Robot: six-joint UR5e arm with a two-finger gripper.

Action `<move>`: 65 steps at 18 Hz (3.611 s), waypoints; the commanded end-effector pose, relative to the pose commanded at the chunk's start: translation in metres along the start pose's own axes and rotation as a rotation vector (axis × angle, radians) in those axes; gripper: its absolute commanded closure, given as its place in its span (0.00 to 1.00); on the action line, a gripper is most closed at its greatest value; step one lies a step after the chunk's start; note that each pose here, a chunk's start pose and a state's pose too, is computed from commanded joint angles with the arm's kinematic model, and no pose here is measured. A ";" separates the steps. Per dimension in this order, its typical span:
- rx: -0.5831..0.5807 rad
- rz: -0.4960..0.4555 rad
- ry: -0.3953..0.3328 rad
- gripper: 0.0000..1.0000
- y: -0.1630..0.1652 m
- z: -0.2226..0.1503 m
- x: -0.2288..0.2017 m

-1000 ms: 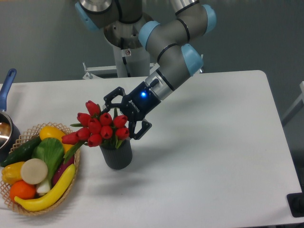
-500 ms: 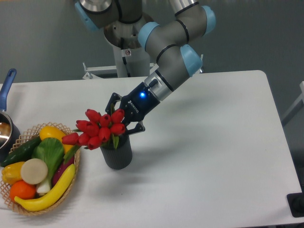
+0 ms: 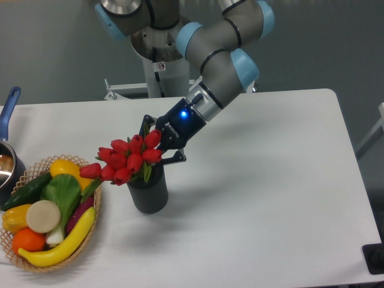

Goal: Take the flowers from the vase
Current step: 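Lift the gripped tulips up out of the grey vase, then carry the tulip bouquet away from the vase and hold it raised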

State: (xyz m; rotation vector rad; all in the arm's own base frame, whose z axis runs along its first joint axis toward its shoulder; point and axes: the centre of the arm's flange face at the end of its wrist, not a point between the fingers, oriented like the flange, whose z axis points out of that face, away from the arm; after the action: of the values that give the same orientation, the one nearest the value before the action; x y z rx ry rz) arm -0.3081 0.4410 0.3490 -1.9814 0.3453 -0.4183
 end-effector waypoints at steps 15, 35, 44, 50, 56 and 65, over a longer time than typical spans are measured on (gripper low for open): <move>0.134 -0.086 -0.029 1.00 -0.084 -0.040 0.008; 0.220 -0.161 -0.157 1.00 -0.136 -0.130 -0.027; -0.048 -0.189 -0.415 1.00 -0.108 -0.174 -0.057; -0.291 -0.254 -0.557 1.00 -0.065 -0.192 -0.069; -0.544 -0.319 -0.617 1.00 -0.006 -0.191 -0.084; -0.739 -0.289 -0.615 1.00 0.025 -0.189 -0.107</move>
State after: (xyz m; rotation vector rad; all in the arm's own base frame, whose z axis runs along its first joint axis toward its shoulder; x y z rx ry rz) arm -0.4882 0.3231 0.3875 -2.7651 -0.2231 0.1967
